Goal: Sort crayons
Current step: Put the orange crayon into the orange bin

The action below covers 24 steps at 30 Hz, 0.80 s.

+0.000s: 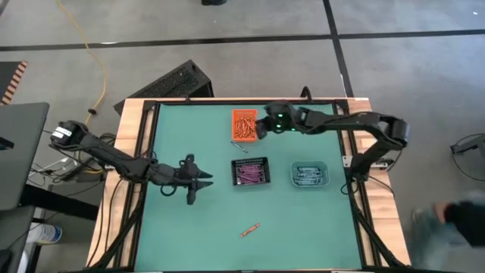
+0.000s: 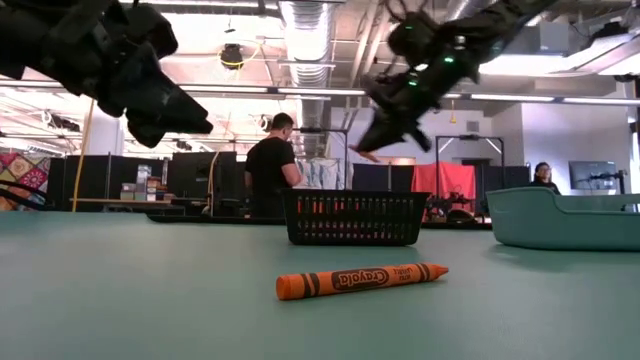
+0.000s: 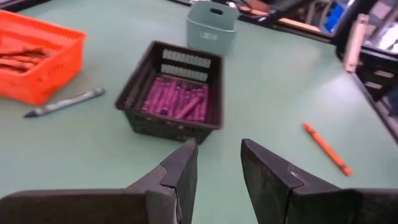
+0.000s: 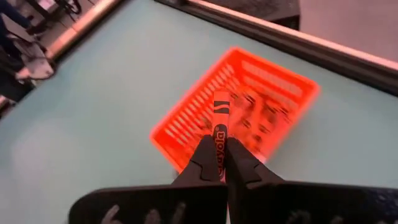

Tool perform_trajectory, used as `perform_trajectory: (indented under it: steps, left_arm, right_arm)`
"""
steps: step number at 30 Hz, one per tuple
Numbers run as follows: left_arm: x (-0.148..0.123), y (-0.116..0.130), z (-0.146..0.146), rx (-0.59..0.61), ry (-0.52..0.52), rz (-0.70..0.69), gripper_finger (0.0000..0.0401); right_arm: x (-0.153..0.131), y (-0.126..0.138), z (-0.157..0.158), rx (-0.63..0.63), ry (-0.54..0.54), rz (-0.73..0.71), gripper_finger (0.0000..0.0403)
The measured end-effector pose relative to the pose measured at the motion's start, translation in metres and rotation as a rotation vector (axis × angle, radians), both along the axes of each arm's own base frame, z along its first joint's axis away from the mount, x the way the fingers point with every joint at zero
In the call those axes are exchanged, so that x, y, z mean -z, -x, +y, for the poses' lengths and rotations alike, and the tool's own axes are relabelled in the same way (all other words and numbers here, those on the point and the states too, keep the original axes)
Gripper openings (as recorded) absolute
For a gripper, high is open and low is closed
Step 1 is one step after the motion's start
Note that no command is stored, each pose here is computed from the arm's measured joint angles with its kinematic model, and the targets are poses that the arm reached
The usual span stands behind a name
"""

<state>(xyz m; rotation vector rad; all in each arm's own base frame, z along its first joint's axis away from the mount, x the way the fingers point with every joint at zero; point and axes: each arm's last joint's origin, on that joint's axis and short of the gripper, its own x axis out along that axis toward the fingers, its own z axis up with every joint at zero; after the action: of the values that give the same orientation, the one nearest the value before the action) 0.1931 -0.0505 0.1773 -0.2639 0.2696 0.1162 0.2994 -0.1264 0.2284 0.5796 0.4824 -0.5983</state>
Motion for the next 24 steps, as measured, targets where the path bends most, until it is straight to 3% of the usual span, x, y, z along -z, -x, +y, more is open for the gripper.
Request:
perform_trajectory:
  steps: [5,10,17,24]
  left_arm:
    - [-0.001,0.004,-0.015,0.074,0.008,-0.011,0.0112]
    - [-0.001,0.013,-0.034,0.138,-0.012,-0.017,0.0112]
    - [-0.002,0.026,-0.056,0.167,-0.076,-0.035,0.0112]
    - [-0.002,0.029,-0.059,0.147,-0.096,-0.042,0.0112]
  right_arm:
    - [0.0,-0.042,-0.005,0.039,-0.001,-0.049,0.0002]
    - [0.019,-0.067,-0.008,0.124,-0.073,-0.103,0.0002]
    - [0.041,-0.078,-0.014,0.211,-0.155,-0.16,0.0004]
    - [0.04,-0.078,-0.014,0.23,-0.162,-0.173,0.0043]
